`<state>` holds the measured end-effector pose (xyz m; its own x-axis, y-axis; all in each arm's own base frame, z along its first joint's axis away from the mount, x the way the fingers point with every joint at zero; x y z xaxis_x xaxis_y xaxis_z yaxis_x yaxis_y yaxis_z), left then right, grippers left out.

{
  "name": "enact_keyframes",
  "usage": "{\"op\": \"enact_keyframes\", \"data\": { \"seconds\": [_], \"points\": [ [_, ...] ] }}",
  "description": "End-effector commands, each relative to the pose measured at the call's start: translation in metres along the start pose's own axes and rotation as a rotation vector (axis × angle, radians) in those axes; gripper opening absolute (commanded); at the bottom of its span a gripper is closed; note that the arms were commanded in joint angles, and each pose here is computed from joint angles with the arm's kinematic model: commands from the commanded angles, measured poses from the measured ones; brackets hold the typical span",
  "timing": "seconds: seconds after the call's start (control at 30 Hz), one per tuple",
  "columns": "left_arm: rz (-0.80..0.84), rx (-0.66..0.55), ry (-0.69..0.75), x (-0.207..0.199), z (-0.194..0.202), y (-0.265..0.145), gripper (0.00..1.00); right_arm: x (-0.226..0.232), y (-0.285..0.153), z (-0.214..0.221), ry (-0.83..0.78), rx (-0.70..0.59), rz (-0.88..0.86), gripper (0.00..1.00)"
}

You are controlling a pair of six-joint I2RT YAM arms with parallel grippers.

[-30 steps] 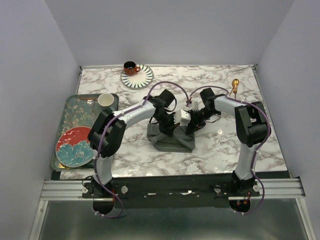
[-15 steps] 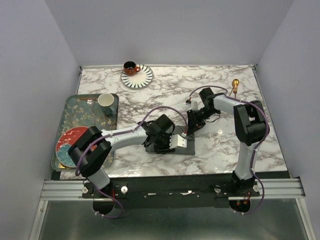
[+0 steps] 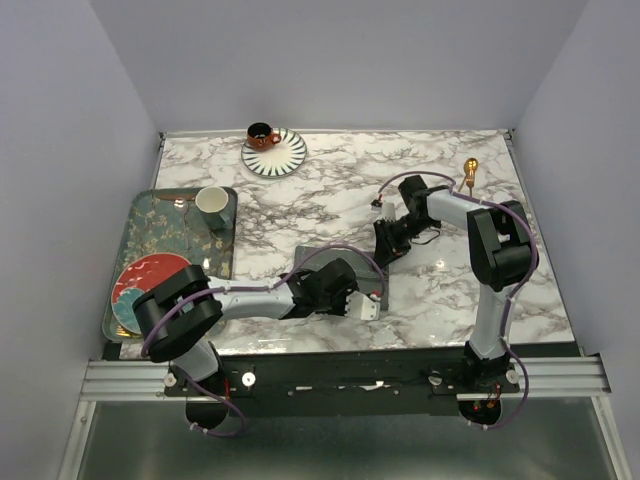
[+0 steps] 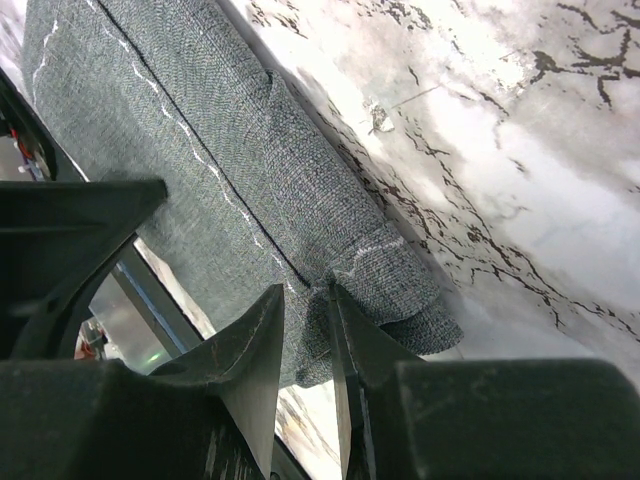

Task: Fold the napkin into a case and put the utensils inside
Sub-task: Pick up the 2/3-rectangle-folded napkin from the center of the board, then fold the 2/3-rectangle-folded napkin at the center of the board.

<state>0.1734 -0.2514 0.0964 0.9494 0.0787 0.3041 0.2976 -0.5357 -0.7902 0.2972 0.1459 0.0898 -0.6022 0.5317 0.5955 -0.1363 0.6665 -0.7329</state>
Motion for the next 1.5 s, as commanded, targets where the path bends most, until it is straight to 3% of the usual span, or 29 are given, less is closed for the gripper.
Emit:
{"op": "enact_keyframes", "data": {
  "seconds": [0.0,0.03,0.2,0.43,0.67,1.17,1.37,1.47],
  "points": [
    [0.009,0.108,0.066,-0.008,0.023,0.010,0.07,-0.016,0.017,0.020,0.000,0.114,0.061,0.33],
    [0.027,0.117,0.070,-0.007,0.021,0.008,0.00,-0.017,0.017,0.019,-0.002,0.113,0.061,0.33],
    [0.194,0.067,0.010,-0.006,0.002,-0.004,0.00,-0.015,0.015,0.018,-0.029,0.109,0.057,0.33],
    [0.450,0.010,-0.244,0.032,-0.025,-0.022,0.00,-0.013,0.012,0.017,-0.069,0.101,0.051,0.33],
    [0.632,-0.002,-0.464,0.082,-0.021,-0.015,0.00,-0.013,0.011,0.012,-0.088,0.090,0.040,0.33],
    [0.761,-0.039,-0.838,0.122,0.011,0.025,0.00,-0.015,0.007,0.001,-0.108,0.084,0.032,0.34],
    [0.778,0.000,-0.902,0.122,0.026,0.042,0.00,-0.003,-0.009,-0.013,-0.148,0.050,0.033,0.43],
    [0.775,0.014,-0.912,0.123,0.032,0.047,0.00,0.008,-0.024,-0.019,-0.195,0.022,0.044,0.53]
  ]
}}
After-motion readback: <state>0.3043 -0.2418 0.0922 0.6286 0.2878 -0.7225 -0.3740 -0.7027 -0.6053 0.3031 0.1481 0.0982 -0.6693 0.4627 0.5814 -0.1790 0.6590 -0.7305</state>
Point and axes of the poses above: each gripper's point midway between its finger pads, its own y axis out along the fingers, its own x axis along the line the jaws close on, z = x × y, the point moved 9 cm from there along -y, back along the fingers, and after that the axes turned 12 degrees about -y, right-handed, at the moved point
